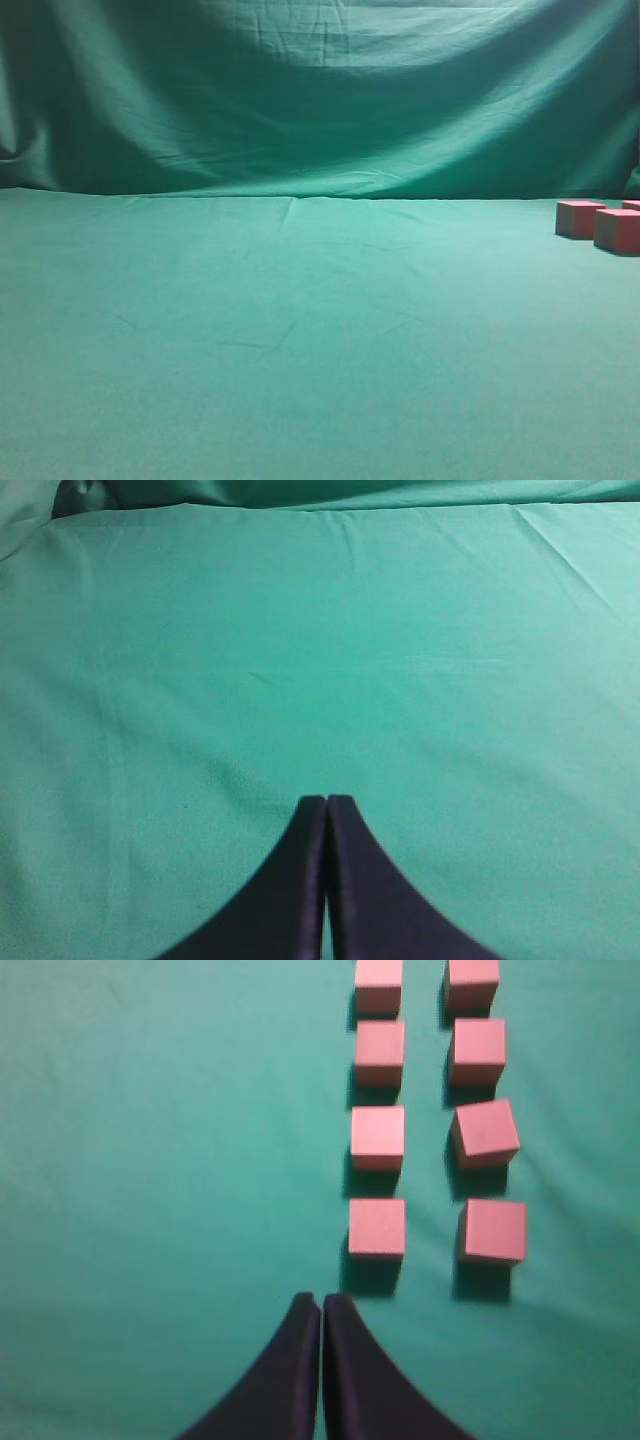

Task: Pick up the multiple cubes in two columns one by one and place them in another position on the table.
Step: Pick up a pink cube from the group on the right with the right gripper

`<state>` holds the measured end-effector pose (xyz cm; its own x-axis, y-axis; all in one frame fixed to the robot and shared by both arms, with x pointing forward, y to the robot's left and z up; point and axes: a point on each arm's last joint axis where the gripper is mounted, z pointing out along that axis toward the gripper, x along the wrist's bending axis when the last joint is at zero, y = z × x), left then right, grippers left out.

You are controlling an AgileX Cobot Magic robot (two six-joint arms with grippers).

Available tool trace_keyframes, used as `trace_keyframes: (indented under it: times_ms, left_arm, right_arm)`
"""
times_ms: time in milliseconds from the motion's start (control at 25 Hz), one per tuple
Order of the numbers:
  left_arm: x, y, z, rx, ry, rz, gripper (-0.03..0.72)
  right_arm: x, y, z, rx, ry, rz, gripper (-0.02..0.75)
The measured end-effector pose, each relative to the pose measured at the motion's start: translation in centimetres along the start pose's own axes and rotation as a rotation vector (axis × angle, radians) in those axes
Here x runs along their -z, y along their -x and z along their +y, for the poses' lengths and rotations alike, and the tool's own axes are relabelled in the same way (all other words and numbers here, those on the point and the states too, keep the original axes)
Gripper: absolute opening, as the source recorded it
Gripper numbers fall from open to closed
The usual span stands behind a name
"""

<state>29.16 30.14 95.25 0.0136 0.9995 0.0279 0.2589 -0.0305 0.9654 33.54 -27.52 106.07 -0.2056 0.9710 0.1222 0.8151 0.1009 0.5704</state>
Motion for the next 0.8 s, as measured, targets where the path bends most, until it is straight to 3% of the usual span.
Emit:
trace_keyframes:
  times_ms: [440, 680, 800]
  left_arm:
    - [0.0, 0.0, 0.0, 0.0, 0.0, 0.0, 0.0]
    - [0.0, 0.0, 0.0, 0.0, 0.0, 0.0, 0.0]
    - [0.0, 0.0, 0.0, 0.0, 0.0, 0.0, 0.0]
  right_arm:
    - [-5.2, -0.1, 2.0, 0.065, -0.333, 0.003, 0.0]
    - [-8.1, 0.5, 2.9, 0.084, -0.381, -0.146, 0.0]
    - [-9.4, 0.8, 3.2, 0.08, -0.395, -0.169, 0.0]
